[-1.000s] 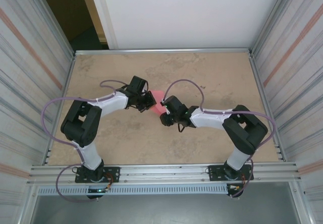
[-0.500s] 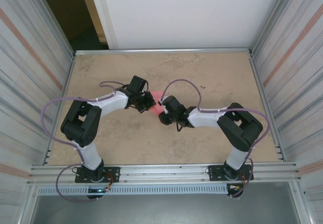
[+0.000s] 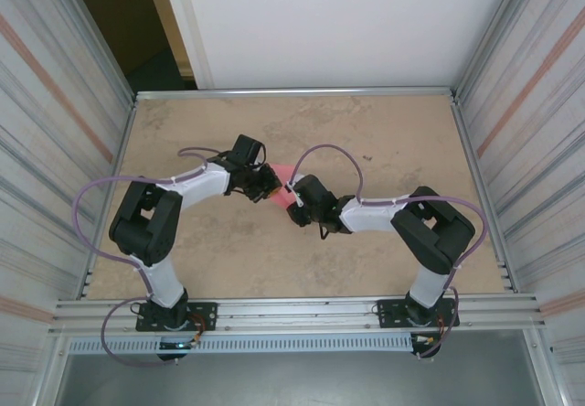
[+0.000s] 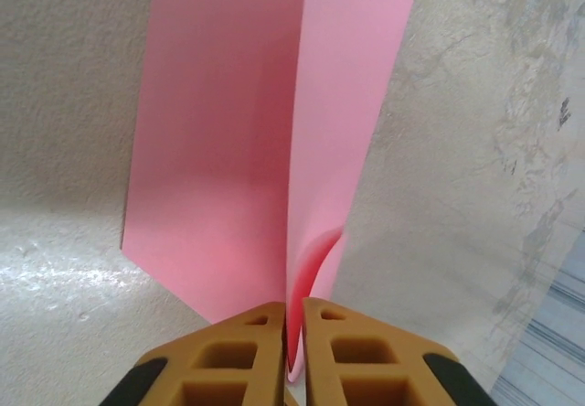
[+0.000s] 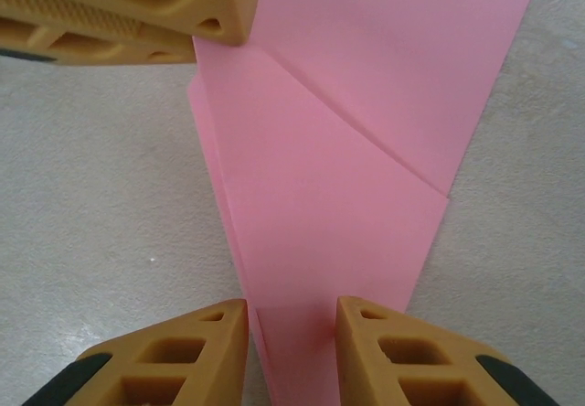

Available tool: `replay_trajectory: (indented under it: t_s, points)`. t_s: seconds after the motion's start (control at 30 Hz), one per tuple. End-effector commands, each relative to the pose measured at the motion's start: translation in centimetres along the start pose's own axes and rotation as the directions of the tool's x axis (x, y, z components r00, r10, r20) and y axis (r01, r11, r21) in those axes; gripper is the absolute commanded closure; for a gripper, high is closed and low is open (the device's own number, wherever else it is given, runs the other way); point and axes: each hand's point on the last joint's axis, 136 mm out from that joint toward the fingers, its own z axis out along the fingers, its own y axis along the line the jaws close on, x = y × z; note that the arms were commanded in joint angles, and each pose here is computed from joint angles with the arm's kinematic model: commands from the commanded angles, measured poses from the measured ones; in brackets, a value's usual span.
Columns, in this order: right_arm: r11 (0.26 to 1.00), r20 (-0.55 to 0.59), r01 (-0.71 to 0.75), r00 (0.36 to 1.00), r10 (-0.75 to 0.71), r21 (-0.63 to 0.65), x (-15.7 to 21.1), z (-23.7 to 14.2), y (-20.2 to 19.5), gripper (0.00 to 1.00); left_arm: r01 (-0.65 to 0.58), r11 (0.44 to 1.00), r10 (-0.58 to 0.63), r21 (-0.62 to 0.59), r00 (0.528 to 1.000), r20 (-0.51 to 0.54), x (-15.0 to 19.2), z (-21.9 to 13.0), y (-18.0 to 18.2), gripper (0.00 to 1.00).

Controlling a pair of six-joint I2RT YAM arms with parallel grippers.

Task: Fold a paper plane with a square sheet of paper (pick it up from the middle)
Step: Fourth fold the wing at the center of the table.

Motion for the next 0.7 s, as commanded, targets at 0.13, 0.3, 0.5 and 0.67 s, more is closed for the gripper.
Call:
replay_trajectory:
  t_s: [0.13,0.3,0.5,0.67]
  points:
    - [0.999,-0.001,0.042,0.999,-0.042,0.026,0.92,0.69,-0.34,0.68,0.014,1.000,-0.014,0.018,1.000,-0.006,-0.24,-0.94,-0.92,0.91]
    - [0.998,-0.001,0.051,0.999,-0.051,0.024,1.24,0.90,-0.26,0.66,0.018,0.999,-0.018,0.027,1.000,-0.005,-0.32,-1.13,-1.21,0.92]
    - [0.998,0.003,0.061,0.998,-0.061,0.022,1.09,0.88,-0.10,0.69,0.021,0.999,-0.021,0.027,1.000,-0.008,-0.35,-1.15,-1.27,0.92]
    - [0.998,0.008,0.062,0.998,-0.063,0.025,0.85,0.61,-0.14,0.69,0.020,1.000,-0.020,0.018,1.000,-0.009,-0.30,-1.18,-1.07,0.91]
